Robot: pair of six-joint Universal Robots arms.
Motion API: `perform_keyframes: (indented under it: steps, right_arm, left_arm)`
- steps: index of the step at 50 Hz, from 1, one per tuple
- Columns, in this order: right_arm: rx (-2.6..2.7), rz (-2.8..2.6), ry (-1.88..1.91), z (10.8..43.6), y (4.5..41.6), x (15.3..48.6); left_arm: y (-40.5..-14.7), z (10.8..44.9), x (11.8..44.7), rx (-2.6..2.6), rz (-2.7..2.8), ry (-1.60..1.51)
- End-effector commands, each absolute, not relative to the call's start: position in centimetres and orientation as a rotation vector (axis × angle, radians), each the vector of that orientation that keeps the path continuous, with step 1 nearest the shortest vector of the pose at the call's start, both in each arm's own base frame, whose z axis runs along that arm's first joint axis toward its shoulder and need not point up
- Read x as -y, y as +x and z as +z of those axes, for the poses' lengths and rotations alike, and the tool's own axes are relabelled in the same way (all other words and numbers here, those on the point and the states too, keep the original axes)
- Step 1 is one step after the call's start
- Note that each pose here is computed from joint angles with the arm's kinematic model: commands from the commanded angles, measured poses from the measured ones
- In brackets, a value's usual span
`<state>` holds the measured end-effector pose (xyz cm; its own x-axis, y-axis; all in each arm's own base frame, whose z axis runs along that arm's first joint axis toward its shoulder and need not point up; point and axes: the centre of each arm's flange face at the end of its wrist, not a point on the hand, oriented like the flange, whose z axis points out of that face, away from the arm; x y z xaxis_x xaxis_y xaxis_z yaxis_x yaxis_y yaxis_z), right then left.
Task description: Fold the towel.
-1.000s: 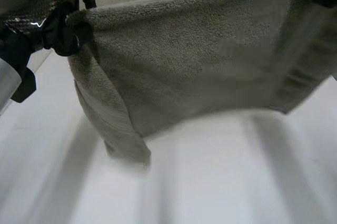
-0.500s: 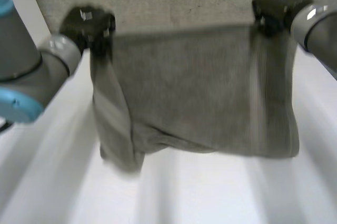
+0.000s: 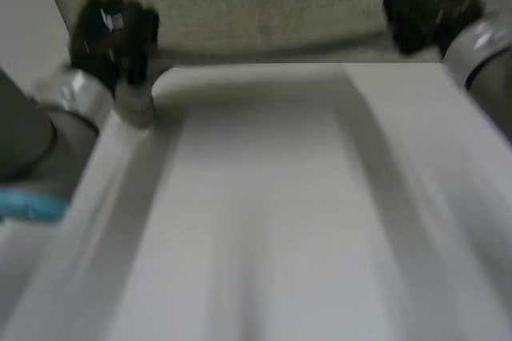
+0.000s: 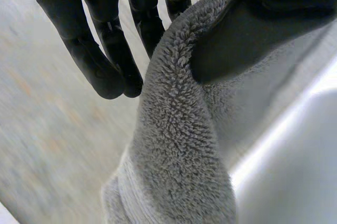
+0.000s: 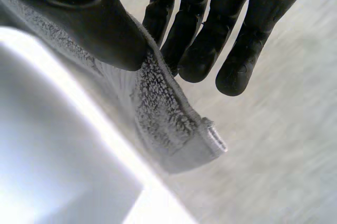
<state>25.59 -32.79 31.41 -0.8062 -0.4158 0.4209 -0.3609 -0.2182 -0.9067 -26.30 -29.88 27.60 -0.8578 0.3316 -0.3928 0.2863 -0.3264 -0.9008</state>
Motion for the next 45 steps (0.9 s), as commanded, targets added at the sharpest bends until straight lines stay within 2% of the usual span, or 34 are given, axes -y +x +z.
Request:
perform_keyframes:
  steps: [1, 3, 7, 12, 17, 24, 34, 41, 45]
  right_arm:
    - [-2.176, -1.951, -1.104, 22.9, 24.9, 31.5]
    - [-2.251, -1.842, -1.204, 20.1, 24.4, 30.0]
    - [-2.297, -1.769, -1.276, 18.5, 23.8, 28.5]
    - [-2.295, -1.782, -1.276, 19.3, 23.0, 26.5]
    - [-2.288, -1.799, -1.272, 19.1, 22.6, 25.3]
    - [-2.326, -1.819, -1.232, 17.8, 21.4, 25.5]
    - [-2.313, -1.85, -1.225, 17.3, 21.3, 25.5]
    - [-2.314, -1.853, -1.224, 16.9, 21.3, 25.4]
    - [-2.318, -1.841, -1.226, 16.6, 21.3, 25.4]
  left_arm:
    - [-23.8, 19.7, 28.3, 1.993, 2.336, -0.978]
    - [-23.8, 18.7, 27.4, 2.013, 2.309, -1.02]
    - [-23.6, 16.9, 25.7, 2.065, 2.231, -1.087]
    - [-24.0, 15.1, 22.6, 2.09, 2.118, -1.154]
    - [-23.6, 14.1, 21.7, 2.13, 2.062, -1.173]
    - [-23.1, 14.0, 22.0, 2.156, 2.065, -1.158]
    - [-19.3, 17.4, 24.9, 2.208, 2.127, -1.037]
    - [-19.4, 18.1, 26.2, 2.09, 2.039, -1.089]
    - [-19.0, 17.1, 27.0, 2.188, 1.876, -1.079]
